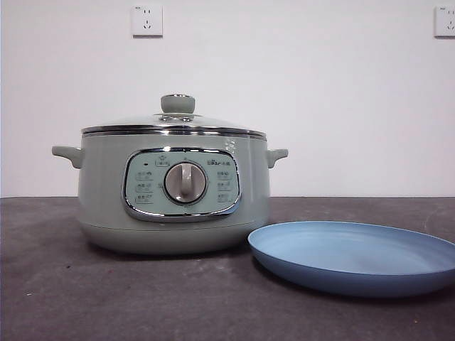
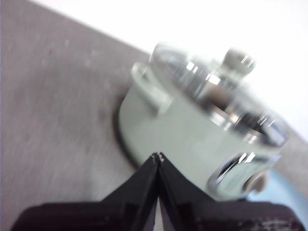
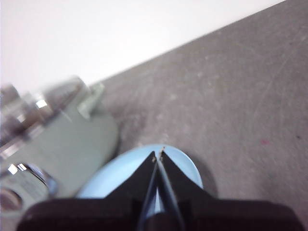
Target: Take the potato out from the steamer,put the potato on the plate,close the lid
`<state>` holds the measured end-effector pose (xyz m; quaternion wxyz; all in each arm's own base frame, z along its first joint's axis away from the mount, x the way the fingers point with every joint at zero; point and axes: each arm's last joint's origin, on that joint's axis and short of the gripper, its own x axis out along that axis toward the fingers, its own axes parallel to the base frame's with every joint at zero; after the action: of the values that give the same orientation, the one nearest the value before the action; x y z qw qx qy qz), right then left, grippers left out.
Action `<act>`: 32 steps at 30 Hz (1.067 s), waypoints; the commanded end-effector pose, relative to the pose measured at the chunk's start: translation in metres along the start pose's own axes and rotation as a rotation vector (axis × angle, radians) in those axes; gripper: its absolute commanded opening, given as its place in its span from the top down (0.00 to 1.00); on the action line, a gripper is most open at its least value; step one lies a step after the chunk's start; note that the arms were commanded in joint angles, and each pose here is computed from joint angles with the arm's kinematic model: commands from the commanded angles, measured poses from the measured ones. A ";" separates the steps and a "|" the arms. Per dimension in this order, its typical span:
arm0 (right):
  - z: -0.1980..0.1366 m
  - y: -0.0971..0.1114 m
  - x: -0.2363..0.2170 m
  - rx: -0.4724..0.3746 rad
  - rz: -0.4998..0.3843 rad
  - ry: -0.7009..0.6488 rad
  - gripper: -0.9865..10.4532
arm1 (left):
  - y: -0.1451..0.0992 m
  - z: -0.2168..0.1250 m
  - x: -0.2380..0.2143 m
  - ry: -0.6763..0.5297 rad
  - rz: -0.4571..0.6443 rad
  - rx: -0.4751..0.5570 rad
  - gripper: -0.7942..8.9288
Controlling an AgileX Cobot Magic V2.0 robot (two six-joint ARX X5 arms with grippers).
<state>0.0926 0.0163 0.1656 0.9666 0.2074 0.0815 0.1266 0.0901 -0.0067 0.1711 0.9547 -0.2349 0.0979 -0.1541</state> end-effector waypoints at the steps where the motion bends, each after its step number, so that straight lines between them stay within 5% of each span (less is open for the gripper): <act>1: 0.017 0.009 -0.005 0.044 0.028 -0.050 0.92 | -0.012 0.018 -0.007 -0.060 -0.033 0.005 0.93; 10: 0.071 0.038 -0.007 -0.012 0.139 0.024 0.92 | -0.040 0.060 -0.018 -0.022 -0.099 0.046 0.93; 23: 0.157 0.083 0.011 -0.286 0.389 0.470 0.92 | -0.072 0.118 -0.013 0.291 -0.240 0.251 0.93; 32: 0.170 0.096 0.023 -0.364 0.449 0.655 0.92 | -0.080 0.133 -0.013 0.441 -0.237 0.301 0.92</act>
<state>0.1298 0.0425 0.3565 0.8599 0.0118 0.3210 0.3966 0.0933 -0.0142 0.3261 0.9087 -0.0799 0.2581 -0.3183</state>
